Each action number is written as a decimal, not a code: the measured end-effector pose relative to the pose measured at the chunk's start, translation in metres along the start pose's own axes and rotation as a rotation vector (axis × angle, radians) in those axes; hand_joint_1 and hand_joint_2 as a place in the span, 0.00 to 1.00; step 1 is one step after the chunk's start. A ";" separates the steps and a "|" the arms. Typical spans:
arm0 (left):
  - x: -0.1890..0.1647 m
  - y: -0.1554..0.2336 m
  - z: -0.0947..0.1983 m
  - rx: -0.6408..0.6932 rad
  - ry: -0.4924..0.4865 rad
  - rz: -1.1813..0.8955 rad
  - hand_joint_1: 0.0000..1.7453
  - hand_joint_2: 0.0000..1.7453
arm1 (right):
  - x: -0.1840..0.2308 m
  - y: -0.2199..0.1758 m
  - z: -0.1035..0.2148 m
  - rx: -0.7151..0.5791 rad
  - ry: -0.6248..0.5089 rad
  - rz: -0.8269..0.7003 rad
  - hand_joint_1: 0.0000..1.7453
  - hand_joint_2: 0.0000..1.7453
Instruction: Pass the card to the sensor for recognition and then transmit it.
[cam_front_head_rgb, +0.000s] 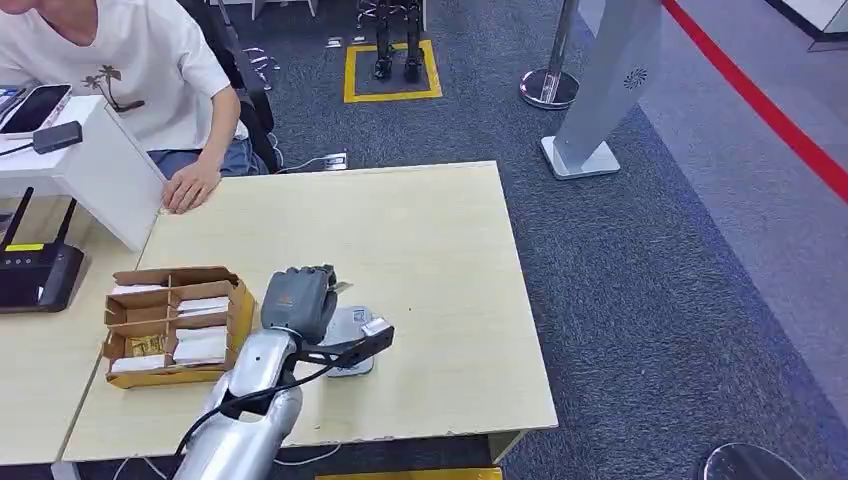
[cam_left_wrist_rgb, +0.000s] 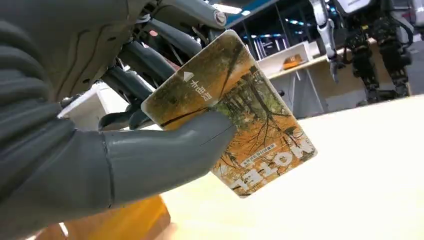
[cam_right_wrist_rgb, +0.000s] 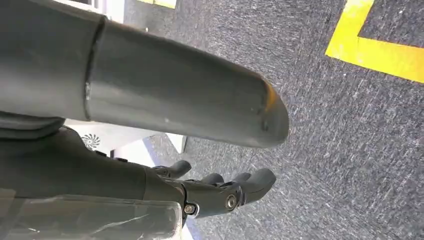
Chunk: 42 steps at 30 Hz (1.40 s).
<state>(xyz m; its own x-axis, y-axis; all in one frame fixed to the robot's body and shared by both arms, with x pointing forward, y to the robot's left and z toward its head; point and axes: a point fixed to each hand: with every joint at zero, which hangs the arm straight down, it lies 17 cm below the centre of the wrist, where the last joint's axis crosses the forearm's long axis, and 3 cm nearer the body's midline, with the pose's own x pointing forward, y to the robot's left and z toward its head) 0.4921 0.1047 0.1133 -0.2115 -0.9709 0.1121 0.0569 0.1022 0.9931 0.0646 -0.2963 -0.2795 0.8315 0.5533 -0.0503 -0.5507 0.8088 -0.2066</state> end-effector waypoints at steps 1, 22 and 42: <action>0.002 -0.005 0.001 -0.008 -0.002 0.002 1.00 1.00 | 0.000 0.000 0.000 0.000 0.000 0.000 0.00 0.00; 0.040 -0.070 0.028 -0.152 -0.046 0.044 1.00 1.00 | -0.001 -0.001 0.000 -0.002 0.001 0.000 0.00 0.00; -0.025 0.012 0.007 0.043 0.096 0.063 1.00 1.00 | -0.006 0.003 0.000 0.009 0.018 0.001 0.00 0.00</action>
<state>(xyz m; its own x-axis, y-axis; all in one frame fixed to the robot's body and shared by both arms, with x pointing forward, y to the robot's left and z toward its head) 0.4917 0.1320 0.1229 -0.1146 -0.9783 0.1723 0.0250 0.1706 0.9850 0.0582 -0.2975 -0.2799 0.8319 0.5507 -0.0682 -0.5523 0.8098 -0.1981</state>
